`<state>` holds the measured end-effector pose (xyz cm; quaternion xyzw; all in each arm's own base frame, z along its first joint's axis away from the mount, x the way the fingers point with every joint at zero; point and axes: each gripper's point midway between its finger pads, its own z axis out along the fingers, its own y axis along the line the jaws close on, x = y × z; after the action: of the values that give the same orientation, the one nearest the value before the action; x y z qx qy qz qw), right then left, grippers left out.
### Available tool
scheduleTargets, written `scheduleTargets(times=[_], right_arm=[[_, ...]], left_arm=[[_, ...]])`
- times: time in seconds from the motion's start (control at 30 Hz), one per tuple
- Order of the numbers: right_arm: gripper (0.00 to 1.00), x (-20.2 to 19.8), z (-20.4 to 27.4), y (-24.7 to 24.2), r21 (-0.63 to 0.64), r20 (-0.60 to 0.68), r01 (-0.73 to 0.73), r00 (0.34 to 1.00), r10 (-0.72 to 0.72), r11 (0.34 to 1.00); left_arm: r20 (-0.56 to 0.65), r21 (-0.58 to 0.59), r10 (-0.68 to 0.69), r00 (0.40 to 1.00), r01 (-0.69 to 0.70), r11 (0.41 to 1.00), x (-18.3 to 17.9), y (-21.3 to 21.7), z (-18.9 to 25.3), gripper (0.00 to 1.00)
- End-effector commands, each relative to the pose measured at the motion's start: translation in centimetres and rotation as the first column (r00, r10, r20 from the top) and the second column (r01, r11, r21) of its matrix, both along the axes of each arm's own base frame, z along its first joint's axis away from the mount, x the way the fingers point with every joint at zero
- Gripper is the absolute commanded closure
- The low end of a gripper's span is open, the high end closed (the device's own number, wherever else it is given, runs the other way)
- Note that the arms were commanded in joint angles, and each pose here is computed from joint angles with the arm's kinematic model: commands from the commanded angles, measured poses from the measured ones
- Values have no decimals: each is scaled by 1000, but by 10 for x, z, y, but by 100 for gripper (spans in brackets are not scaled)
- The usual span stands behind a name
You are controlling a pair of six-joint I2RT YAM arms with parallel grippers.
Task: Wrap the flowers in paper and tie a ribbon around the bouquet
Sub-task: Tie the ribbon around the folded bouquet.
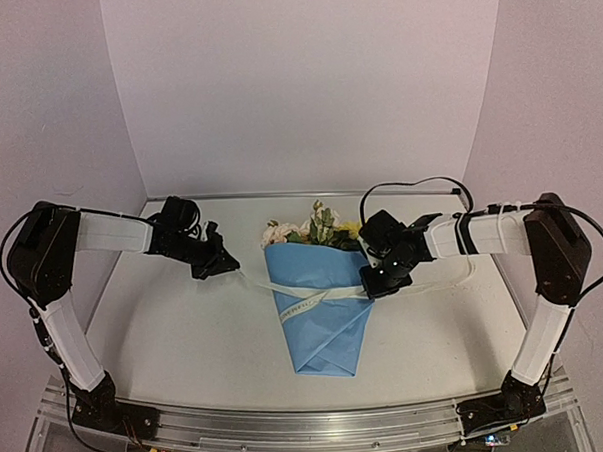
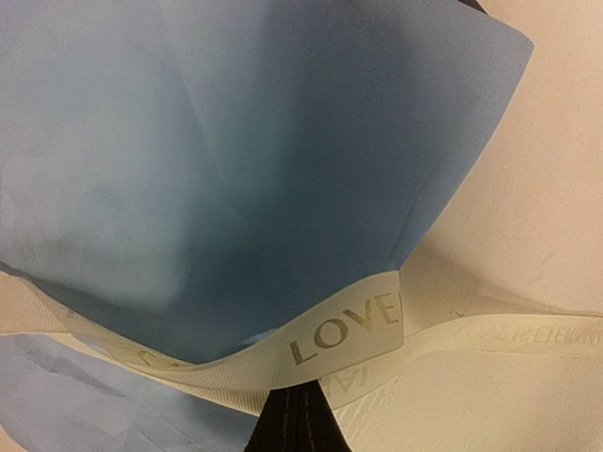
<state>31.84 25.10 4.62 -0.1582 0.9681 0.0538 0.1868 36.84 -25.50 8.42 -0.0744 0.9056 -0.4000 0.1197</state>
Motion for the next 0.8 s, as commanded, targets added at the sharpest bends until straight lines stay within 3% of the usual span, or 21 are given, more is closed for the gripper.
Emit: scheduleTargets(times=[0.0,0.23,0.3,0.6,0.77], right_arm=[[94,-2,26,0,31,48,6,999,-7,1000],[54,-7,24,11,5,58,-84,995,83,996],[49,-8,20,13,-22,53,-102,993,103,995],[48,-5,4,15,-83,18,-134,991,136,987],[60,1,3,15,-107,29,-126,991,130,986]], left_arm=[[62,-10,30,998,-29,1000,6,5,22,100],[61,-17,26,998,-25,1000,6,4,23,100],[62,-19,25,998,-24,1000,6,4,23,100],[64,-18,24,998,-23,1000,6,4,24,100],[64,-16,28,998,-27,1000,6,4,24,100]])
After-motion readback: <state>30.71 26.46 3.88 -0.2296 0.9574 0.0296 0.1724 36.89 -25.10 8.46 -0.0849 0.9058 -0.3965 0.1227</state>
